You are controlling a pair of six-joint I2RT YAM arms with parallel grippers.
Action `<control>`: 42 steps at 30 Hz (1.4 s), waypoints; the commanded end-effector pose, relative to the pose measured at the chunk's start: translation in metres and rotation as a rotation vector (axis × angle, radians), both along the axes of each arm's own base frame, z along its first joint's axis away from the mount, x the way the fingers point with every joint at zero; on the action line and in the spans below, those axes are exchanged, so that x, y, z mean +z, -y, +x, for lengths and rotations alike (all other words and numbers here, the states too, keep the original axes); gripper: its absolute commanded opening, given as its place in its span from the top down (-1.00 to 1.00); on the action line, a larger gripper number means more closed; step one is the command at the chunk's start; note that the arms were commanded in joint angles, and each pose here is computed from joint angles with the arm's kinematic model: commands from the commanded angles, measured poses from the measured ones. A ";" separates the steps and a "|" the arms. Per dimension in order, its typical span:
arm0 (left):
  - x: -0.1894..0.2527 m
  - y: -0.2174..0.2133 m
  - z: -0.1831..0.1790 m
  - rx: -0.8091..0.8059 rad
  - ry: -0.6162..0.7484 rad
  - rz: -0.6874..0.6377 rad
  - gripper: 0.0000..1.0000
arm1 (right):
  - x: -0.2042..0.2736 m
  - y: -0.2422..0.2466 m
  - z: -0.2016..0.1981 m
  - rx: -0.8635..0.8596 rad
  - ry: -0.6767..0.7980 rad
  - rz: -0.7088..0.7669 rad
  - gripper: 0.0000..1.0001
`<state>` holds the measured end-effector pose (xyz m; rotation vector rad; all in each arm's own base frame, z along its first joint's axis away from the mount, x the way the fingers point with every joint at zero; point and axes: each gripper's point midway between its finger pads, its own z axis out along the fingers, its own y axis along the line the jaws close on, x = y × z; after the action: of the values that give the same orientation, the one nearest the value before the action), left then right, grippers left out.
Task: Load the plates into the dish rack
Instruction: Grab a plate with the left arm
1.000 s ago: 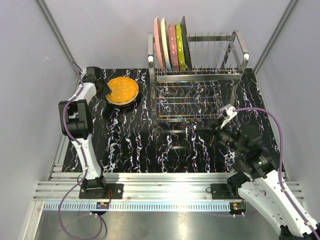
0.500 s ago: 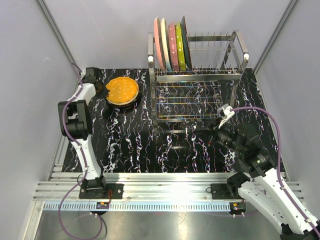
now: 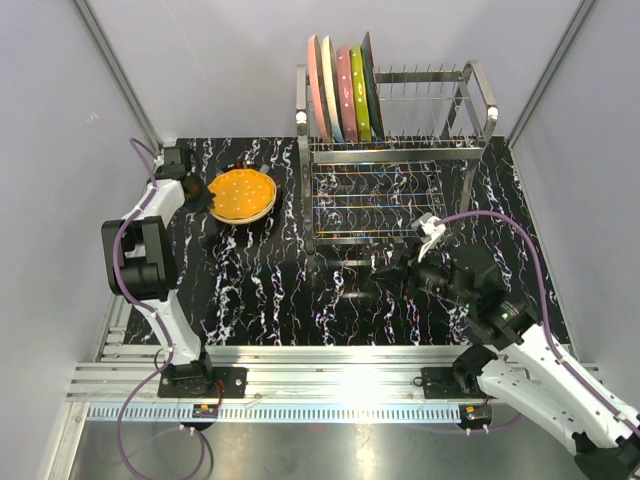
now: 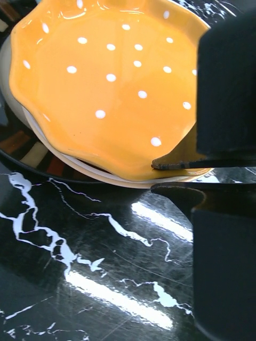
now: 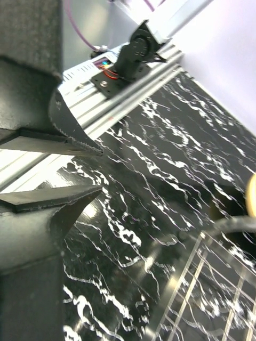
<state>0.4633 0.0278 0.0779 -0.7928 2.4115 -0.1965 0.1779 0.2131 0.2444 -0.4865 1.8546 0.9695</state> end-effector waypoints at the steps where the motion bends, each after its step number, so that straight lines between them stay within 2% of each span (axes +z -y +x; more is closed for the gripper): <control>1: 0.038 0.009 0.005 -0.051 0.097 -0.024 0.90 | 0.012 -0.010 -0.004 0.016 0.043 0.001 0.28; 2: 0.036 0.009 0.004 -0.052 0.088 -0.027 0.87 | 0.010 -0.013 -0.004 0.018 0.038 -0.006 0.28; 5: 0.034 0.012 0.004 -0.062 0.076 -0.040 1.00 | 0.004 -0.018 -0.005 0.017 0.031 -0.026 0.28; 8: 0.037 0.015 0.001 -0.075 0.077 -0.054 1.00 | 0.000 -0.022 -0.008 0.022 0.021 -0.033 0.29; 14: 0.038 0.020 -0.028 -0.066 0.077 -0.061 1.00 | -0.008 -0.031 -0.008 0.027 0.014 -0.038 0.30; 15: 0.027 0.022 -0.042 -0.060 0.048 -0.073 1.00 | -0.010 -0.033 -0.009 0.033 0.013 -0.043 0.30; 17: 0.037 0.029 -0.051 -0.056 0.087 -0.102 1.00 | -0.013 -0.038 -0.007 0.033 0.009 -0.049 0.31; 22: 0.046 0.037 -0.080 -0.062 0.131 -0.081 1.00 | -0.015 -0.057 -0.014 0.063 0.011 -0.064 0.31; 31: 0.070 0.040 -0.107 -0.071 0.198 -0.071 1.00 | -0.016 -0.073 -0.019 0.064 0.017 -0.083 0.34; 42: 0.077 0.052 -0.156 -0.095 0.246 -0.104 1.00 | -0.017 -0.094 -0.037 0.128 0.031 -0.109 0.31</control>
<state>0.2962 -0.0138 0.1149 -0.7263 2.3668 -0.3171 0.1399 0.2903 0.1933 -0.7073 1.9717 0.8934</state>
